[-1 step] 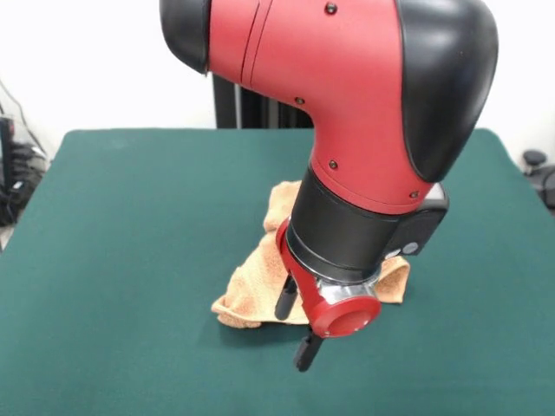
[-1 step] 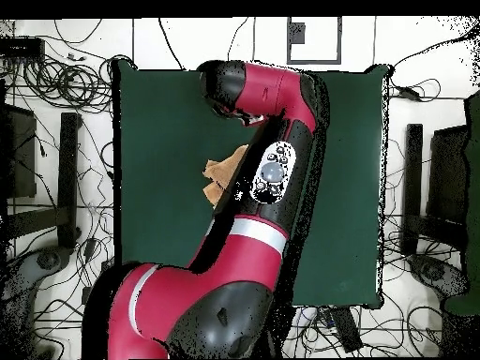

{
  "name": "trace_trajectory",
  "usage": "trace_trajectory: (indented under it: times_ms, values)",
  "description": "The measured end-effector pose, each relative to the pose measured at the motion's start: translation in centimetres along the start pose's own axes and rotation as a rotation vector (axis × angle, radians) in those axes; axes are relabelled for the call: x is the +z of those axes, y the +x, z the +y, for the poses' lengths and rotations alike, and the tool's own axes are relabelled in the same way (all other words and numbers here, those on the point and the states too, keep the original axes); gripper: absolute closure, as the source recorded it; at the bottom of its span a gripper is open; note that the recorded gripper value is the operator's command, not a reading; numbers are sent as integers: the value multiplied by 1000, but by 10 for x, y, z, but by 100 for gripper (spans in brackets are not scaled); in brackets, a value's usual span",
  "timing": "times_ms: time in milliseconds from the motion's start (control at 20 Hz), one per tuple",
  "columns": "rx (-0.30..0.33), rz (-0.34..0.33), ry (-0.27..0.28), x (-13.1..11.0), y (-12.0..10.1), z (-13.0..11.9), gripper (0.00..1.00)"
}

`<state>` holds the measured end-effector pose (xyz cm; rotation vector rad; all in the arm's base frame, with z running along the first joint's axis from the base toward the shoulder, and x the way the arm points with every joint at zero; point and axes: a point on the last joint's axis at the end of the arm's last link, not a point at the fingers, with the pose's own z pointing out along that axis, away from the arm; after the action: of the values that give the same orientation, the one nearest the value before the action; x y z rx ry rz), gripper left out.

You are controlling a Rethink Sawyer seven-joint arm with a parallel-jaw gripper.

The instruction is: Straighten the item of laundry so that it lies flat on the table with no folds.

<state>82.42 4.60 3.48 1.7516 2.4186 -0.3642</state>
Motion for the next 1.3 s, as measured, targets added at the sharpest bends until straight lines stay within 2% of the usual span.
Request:
trace_trajectory:
  times_ms: [450, 700, 1000, 1300]
  values:
    - [36, 25, 17, -7, -8, -16, 0]
    - [59, 32, 6, -11, -13, -24, 0]
    - [65, 15, -14, -11, -19, -27, 0]
    - [40, -18, -1, -6, -22, -32, 0]
